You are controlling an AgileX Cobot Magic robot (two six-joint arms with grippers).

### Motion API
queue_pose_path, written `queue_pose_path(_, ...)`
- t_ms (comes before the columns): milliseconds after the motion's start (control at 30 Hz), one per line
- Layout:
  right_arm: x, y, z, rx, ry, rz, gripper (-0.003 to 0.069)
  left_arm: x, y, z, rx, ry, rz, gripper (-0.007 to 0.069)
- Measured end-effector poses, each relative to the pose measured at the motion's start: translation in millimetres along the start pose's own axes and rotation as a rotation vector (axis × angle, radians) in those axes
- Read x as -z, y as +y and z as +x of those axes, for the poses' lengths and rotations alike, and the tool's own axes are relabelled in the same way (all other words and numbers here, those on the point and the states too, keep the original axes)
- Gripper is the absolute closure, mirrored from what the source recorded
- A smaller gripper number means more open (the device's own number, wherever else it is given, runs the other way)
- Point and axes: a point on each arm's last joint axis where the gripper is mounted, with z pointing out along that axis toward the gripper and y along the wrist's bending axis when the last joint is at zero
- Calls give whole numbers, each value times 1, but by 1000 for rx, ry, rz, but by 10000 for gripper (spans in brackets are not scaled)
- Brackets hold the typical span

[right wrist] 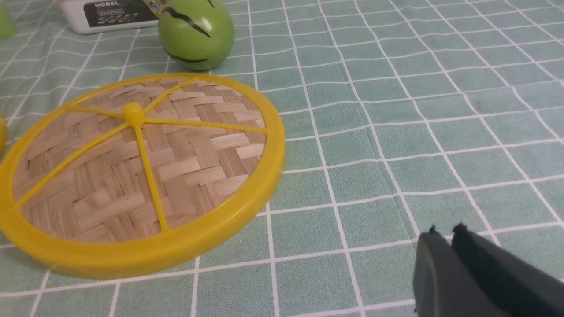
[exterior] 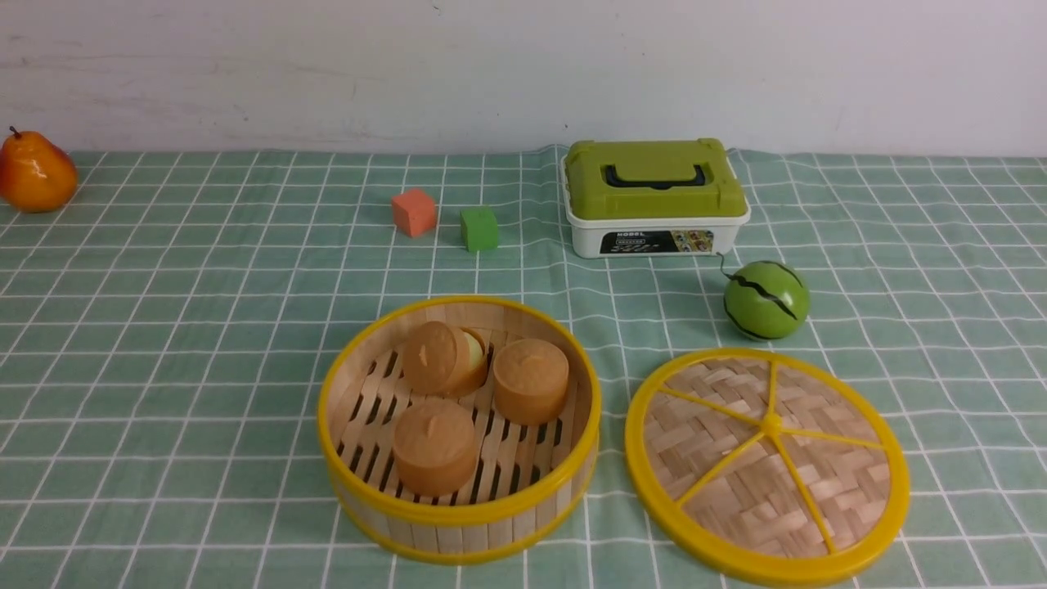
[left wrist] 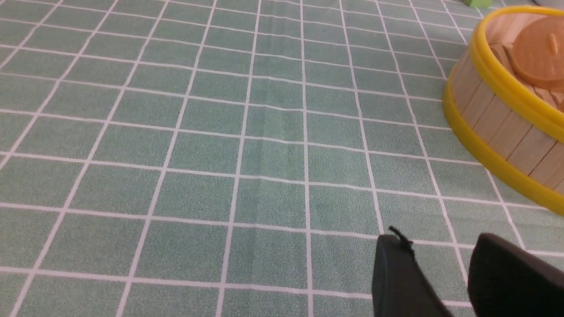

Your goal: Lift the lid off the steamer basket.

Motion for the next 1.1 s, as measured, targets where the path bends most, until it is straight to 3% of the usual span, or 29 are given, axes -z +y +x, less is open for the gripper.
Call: queue_pose_path(1100, 0, 0, 0, -1, 0, 0, 602, 0, 0, 0, 0, 0, 0, 386)
